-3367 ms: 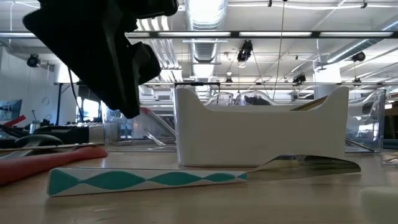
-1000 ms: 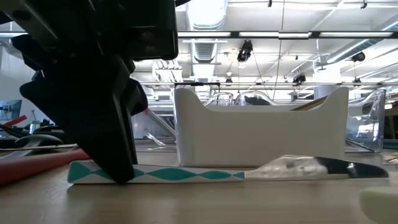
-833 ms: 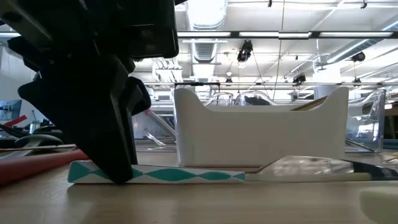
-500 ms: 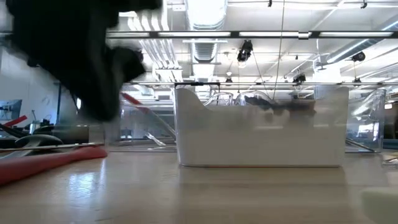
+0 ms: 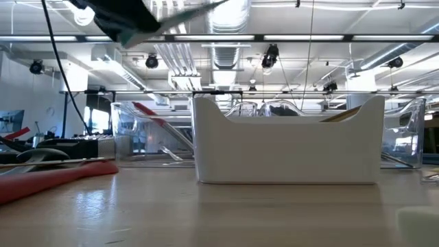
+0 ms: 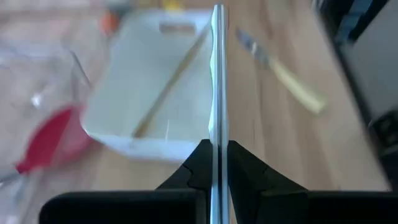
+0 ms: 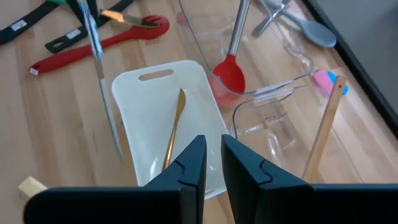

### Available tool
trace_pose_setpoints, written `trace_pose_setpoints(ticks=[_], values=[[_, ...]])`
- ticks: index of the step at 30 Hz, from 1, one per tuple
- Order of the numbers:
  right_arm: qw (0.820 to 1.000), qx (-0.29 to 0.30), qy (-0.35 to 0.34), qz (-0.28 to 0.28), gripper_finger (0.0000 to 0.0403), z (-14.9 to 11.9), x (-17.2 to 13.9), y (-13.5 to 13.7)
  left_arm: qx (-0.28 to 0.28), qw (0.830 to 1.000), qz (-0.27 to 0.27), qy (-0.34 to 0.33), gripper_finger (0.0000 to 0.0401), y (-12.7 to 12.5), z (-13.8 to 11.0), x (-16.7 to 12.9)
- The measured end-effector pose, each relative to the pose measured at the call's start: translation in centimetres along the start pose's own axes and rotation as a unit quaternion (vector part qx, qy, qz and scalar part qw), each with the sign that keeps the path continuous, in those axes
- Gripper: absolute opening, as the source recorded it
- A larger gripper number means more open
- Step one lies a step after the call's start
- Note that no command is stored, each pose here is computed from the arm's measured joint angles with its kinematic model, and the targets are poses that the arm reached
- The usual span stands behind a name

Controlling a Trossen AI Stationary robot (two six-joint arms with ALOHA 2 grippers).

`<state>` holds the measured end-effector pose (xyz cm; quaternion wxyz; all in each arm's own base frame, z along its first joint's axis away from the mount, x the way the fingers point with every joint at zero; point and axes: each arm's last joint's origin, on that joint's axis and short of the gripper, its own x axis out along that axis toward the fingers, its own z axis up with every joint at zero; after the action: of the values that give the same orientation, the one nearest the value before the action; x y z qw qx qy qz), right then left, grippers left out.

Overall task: Pick & Place Kitchen Items
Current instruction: Put the white knife into the white bin

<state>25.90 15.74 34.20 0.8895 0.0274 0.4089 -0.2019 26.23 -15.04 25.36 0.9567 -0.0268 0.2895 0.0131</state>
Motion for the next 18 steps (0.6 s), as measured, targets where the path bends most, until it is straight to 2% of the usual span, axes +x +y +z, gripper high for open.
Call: trace_pose_setpoints(ticks=[5,10,14,16,18], values=[[1.000,0.004,-0.015,-0.005,0.0038,0.0,0.3,0.4,-0.007,0.995,-0.019,-0.100,0.0031,1.3,-0.6,-1.3],[0.997,0.014,-0.072,0.031,0.0038,0.1,1.7,1.9,-0.014,0.973,-0.046,-0.227,0.0031,2.8,-1.4,-2.5],[0.984,0.002,-0.155,0.089,0.0038,0.3,3.2,3.7,-0.021,0.945,-0.062,-0.321,0.0031,3.8,-2.8,-3.1],[0.971,-0.001,-0.211,0.114,0.0038,0.6,4.1,4.4,-0.023,0.923,-0.089,-0.374,0.0031,4.2,-3.1,-3.5],[0.952,0.005,-0.276,0.134,0.0038,0.9,4.6,4.8,-0.020,0.908,-0.108,-0.404,0.0031,4.5,-3.9,-3.7]])
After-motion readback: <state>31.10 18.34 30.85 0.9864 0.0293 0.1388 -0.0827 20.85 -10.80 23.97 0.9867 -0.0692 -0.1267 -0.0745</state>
